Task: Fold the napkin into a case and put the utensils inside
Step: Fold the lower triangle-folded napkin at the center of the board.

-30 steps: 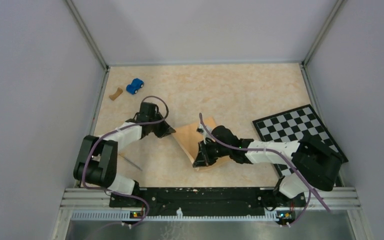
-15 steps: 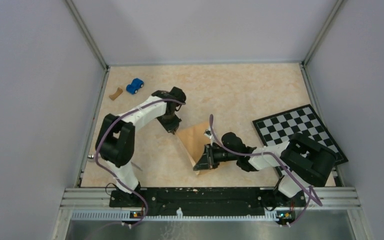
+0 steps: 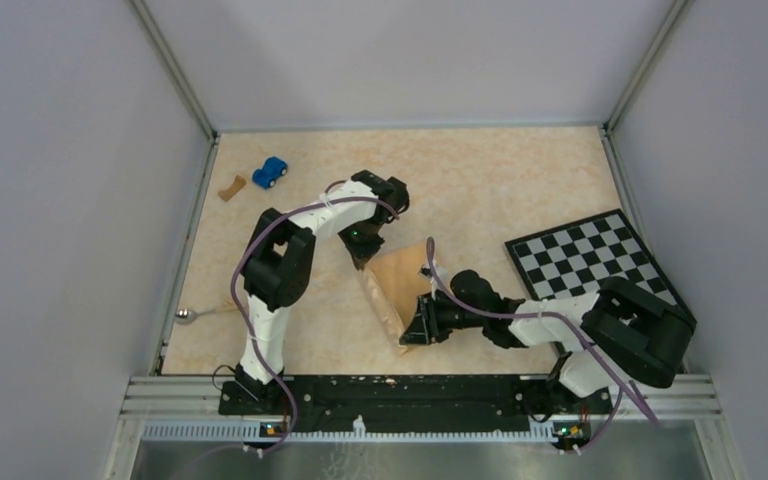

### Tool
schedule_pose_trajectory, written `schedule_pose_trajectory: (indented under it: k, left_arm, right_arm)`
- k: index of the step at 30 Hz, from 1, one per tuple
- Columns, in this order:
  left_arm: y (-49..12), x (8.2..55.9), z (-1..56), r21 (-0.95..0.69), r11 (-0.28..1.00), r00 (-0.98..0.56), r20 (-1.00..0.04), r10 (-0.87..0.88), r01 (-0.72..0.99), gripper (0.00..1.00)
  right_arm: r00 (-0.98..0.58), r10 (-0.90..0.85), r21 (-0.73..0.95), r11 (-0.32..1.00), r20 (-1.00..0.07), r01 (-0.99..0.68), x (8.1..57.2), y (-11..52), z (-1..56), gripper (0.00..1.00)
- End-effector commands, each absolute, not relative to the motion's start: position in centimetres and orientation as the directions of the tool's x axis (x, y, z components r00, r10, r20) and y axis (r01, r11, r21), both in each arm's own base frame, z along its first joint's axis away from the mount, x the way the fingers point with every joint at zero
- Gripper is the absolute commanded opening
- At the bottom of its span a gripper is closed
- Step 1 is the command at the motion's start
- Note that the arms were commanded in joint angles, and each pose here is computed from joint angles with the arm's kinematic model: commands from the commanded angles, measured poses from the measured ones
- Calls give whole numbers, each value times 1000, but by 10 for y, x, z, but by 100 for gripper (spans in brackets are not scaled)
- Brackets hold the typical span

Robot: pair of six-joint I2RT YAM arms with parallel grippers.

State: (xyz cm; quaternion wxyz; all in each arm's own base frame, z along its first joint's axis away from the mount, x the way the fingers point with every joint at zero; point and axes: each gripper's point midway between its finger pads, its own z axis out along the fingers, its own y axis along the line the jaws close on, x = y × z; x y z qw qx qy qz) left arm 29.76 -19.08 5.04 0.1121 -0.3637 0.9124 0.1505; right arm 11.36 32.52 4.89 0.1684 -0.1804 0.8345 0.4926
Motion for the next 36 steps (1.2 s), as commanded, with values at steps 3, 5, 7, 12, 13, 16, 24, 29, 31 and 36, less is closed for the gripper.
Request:
schedule_pose_trajectory:
  k: [3, 5, 7, 12, 13, 16, 24, 29, 31, 36]
  left_arm:
    - [-191, 306, 54, 143, 702, -702, -333, -630, -697, 0]
    - [-193, 304, 53, 137, 713, -712, -317, -626, -688, 0]
    - [-195, 302, 53, 133, 729, -728, -304, -615, -672, 0]
    - [-195, 297, 51, 131, 748, -747, -285, -601, -651, 0]
    - [-196, 297, 51, 122, 755, -752, -282, -596, -644, 0]
    - [-195, 296, 51, 121, 760, -757, -278, -592, -639, 0]
    - [-192, 295, 53, 118, 777, -775, -258, -577, -618, 0]
    - [-192, 295, 53, 102, 785, -780, -244, -576, -611, 0]
    - [-191, 295, 53, 107, 786, -782, -246, -572, -608, 0]
    - [-188, 294, 52, 120, 783, -782, -246, -572, -610, 0]
  right_arm:
    - [-774, -124, 631, 507, -620, -587, 132, 314, 57, 52]
    - [-727, -112, 577, 532, -677, -619, 142, 318, 66, 61]
    - [-671, -98, 515, 563, -735, -646, 154, 321, 78, 71]
    - [-598, -96, 417, 630, -796, -655, 185, 331, 87, 77]
    - [-582, -94, 403, 634, -807, -660, 190, 334, 89, 77]
    - [-533, -98, 355, 646, -840, -676, 206, 346, 92, 77]
    - [-425, -196, 199, 665, -884, -720, 213, 378, 77, 77]
    - [-414, -272, 108, 713, -869, -693, 217, 383, 58, 78]
    - [-414, -313, 44, 751, -855, -659, 220, 381, 51, 78]
    - [-431, -298, 38, 785, -852, -618, 216, 376, 54, 67]
